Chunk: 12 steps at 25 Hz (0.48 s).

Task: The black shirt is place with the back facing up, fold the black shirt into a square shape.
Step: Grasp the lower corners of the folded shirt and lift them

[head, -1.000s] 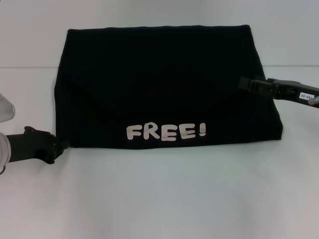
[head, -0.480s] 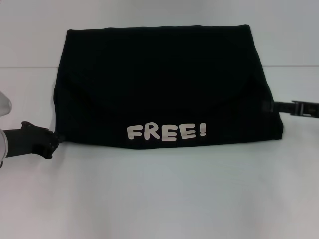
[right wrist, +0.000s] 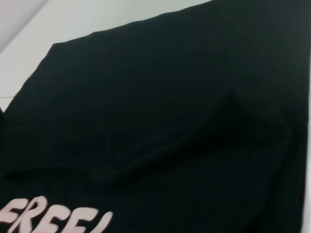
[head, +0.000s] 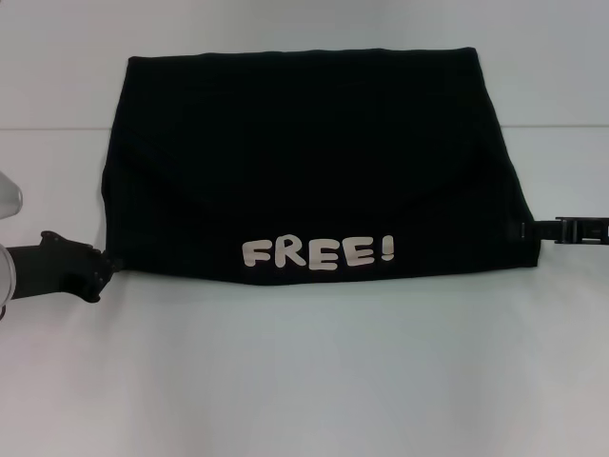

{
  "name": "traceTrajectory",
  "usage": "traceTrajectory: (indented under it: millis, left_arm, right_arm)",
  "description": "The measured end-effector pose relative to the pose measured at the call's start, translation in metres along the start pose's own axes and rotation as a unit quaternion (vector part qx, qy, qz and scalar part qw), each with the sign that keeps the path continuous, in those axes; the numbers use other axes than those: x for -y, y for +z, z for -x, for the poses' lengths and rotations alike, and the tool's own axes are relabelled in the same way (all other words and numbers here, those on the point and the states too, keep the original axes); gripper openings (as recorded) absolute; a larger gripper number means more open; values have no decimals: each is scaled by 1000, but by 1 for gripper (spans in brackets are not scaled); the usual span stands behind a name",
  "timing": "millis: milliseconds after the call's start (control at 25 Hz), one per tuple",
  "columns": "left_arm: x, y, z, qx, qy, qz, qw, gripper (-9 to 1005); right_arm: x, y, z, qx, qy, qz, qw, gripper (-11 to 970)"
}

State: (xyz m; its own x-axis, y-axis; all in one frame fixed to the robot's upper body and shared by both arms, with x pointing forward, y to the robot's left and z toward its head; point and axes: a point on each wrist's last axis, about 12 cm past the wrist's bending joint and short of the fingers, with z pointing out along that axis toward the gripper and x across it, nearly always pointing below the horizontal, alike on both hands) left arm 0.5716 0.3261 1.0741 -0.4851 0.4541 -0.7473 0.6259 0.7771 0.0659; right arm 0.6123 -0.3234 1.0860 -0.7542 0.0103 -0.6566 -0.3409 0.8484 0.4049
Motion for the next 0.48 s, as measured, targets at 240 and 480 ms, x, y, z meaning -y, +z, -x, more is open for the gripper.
traceTrajectory:
  millis: [240, 480]
  left_arm:
    - [0, 0, 0, 0, 0, 0, 1000, 6]
    - [-1, 0, 2, 1, 2, 0, 1000, 6]
  right_arm:
    - [-4, 6, -3, -11, -5, 6, 1000, 715]
    - [-10, 13, -6, -23, -13, 13, 1000, 692]
